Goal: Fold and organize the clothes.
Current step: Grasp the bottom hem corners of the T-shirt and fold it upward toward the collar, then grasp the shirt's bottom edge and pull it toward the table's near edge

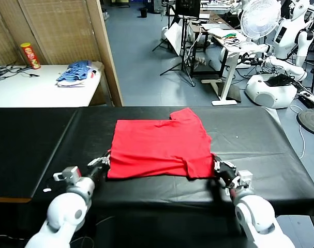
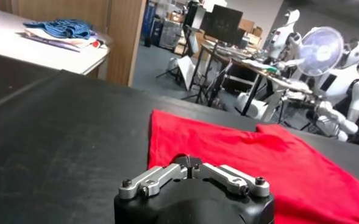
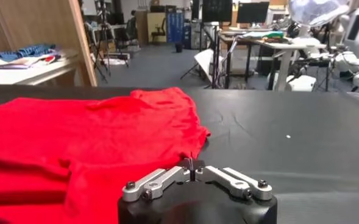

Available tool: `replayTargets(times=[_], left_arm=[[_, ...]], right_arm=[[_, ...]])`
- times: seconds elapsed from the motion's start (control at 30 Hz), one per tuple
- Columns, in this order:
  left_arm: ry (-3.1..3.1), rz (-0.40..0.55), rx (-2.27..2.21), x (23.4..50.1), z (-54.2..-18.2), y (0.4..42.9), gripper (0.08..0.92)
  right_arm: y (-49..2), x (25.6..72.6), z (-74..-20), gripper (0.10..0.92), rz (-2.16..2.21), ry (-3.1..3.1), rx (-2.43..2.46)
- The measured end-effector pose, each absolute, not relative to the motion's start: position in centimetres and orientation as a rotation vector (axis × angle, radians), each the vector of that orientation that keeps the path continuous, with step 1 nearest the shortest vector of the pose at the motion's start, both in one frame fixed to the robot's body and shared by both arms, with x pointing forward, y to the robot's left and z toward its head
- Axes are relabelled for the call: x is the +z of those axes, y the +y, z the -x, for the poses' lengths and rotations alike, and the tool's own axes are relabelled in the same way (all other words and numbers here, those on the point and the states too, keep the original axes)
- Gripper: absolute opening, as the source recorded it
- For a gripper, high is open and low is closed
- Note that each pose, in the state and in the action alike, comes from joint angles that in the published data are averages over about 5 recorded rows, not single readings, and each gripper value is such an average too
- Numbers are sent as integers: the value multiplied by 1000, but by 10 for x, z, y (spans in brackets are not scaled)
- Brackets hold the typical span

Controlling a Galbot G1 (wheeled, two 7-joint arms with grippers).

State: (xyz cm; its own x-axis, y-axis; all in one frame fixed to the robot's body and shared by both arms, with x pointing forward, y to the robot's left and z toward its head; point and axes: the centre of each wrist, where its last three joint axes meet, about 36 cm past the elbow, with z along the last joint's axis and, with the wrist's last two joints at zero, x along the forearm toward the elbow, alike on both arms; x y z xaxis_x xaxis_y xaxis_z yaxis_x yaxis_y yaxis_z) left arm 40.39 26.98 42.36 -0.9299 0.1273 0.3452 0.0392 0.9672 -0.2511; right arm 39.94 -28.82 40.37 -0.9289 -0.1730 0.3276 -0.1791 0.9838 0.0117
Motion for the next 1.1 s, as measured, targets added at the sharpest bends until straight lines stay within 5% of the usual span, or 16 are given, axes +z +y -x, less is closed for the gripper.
replayTargets(times=[0.17,0.3,0.53,0.67,0.87,1.0,1.1], left_arm=[[-2749,102,305,417,-408,273,170],[-2747,103,290,416,-403,275,372],[-2714,116,298,415,-384,278,732],[-2678,133,301,410,-375,278,792],[-2627,136,320,402,-371,279,786],[-2612,123,317,397,-369,281,629],[-2606,118,312,396,-368,282,462]], right_arm=[[-295,417,-383,549,-230,-2797,54],[-298,420,-361,745,-218,-2788,71],[-297,403,-334,789,-205,-2719,74],[-294,396,-330,674,-207,-2697,71],[-290,391,-328,353,-209,-2687,77],[-289,392,-324,156,-194,-2685,83],[-288,394,-320,121,-165,-2676,89]])
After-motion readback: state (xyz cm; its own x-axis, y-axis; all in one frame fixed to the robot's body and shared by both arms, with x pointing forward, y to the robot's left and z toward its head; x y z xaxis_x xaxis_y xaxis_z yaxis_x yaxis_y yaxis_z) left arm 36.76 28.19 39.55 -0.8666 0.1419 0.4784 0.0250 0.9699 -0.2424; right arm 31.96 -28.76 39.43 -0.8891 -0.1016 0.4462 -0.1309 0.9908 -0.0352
